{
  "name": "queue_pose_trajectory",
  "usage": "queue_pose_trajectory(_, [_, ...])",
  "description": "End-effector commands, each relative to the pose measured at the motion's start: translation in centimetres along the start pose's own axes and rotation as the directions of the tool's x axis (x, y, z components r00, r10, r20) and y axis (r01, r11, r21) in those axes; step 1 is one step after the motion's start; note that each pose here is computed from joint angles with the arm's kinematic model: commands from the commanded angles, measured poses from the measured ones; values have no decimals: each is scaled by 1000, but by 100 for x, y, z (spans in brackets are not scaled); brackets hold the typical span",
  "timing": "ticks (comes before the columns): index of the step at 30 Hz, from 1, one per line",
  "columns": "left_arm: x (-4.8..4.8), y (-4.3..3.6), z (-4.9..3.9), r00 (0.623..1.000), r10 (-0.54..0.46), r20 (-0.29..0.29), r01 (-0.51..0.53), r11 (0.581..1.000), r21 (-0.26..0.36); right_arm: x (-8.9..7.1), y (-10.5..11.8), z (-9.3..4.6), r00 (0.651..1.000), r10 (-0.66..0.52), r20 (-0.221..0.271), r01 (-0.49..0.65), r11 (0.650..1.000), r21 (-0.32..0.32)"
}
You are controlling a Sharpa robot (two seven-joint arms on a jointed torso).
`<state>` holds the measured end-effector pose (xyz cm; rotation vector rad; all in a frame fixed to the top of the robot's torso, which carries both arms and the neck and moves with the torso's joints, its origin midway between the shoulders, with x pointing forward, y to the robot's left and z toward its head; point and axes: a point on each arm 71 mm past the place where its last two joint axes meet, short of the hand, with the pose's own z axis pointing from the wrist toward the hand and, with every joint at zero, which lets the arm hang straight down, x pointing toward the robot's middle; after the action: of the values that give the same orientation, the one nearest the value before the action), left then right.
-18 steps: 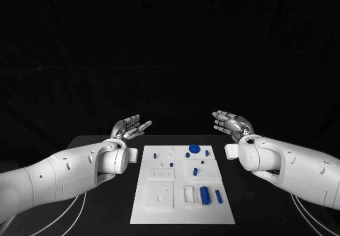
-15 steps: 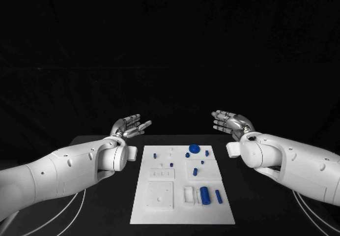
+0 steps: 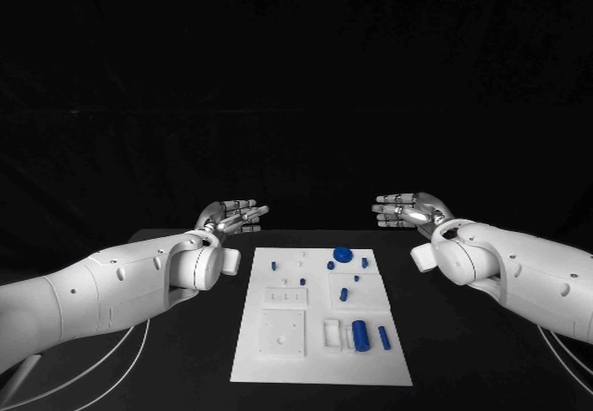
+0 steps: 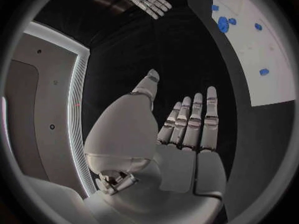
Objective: Assemble the parts on the task board
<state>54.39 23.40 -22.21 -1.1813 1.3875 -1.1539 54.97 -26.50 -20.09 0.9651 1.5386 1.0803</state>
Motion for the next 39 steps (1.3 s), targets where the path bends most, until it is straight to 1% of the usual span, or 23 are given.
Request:
queue_pose_trajectory(1, [28,-53,-27,998,8,-58,-6,999,32,46,68,30,958,-285,-12,283,953,-106])
queue_pose_trajectory(3, [20,-80,-55,997,13,-76,-10,999,40,69,79,50,925,-379,-13,374,918,-134])
queue_pose_trajectory(6, [18,-144,-117,993,9,-120,-3,998,55,123,113,81,852,-523,-25,512,842,-174])
queue_pose_trajectory(7, [18,-159,-133,991,8,-130,-1,998,58,136,125,90,834,-551,-26,538,823,-181])
queue_pose_trajectory(8, [18,-183,-161,989,7,-147,2,998,64,157,148,103,804,-594,-28,578,793,-193])
queue_pose_trajectory(9, [20,-222,-205,985,6,-171,6,997,73,188,182,123,755,-655,-29,636,743,-208])
queue_pose_trajectory(10, [22,-240,-226,983,5,-182,9,997,76,201,198,131,730,-682,-29,662,718,-213])
queue_pose_trajectory(13, [37,-302,-299,977,0,-215,19,996,84,246,248,162,635,-772,-19,750,622,-224])
queue_pose_trajectory(14, [43,-313,-312,975,-2,-221,21,996,85,251,258,167,616,-787,-15,766,603,-224])
queue_pose_trajectory(15, [55,-336,-334,973,-6,-231,26,996,87,256,279,178,580,-815,-6,794,566,-222])
queue_pose_trajectory(17, [77,-373,-362,969,-12,-246,35,995,89,260,309,188,528,-849,7,829,514,-219])
queue_pose_trajectory(20, [98,-447,-404,964,-18,-264,45,994,95,285,348,203,465,-885,18,867,451,-212])
queue_pose_trajectory(23, [109,-531,-440,961,-20,-276,51,993,106,336,380,226,412,-911,19,893,399,-208])
queue_pose_trajectory(26, [121,-582,-458,959,-20,-283,55,992,113,379,394,244,379,-925,17,907,368,-207])
queue_pose_trajectory(30, [139,-661,-482,956,-20,-292,59,990,126,448,407,273,324,-946,12,927,315,-205])
queue_pose_trajectory(31, [142,-672,-485,956,-19,-293,59,990,127,455,407,277,317,-948,11,929,308,-204])
queue_pose_trajectory(34, [157,-721,-501,954,-19,-300,62,989,134,487,401,298,279,-960,2,942,273,-195])
queue_pose_trajectory(36, [162,-739,-507,952,-19,-304,63,989,136,500,394,308,259,-966,-6,948,255,-188])
queue_pose_trajectory(39, [159,-753,-506,952,-19,-306,64,988,138,514,384,318,239,-971,-17,954,238,-181])
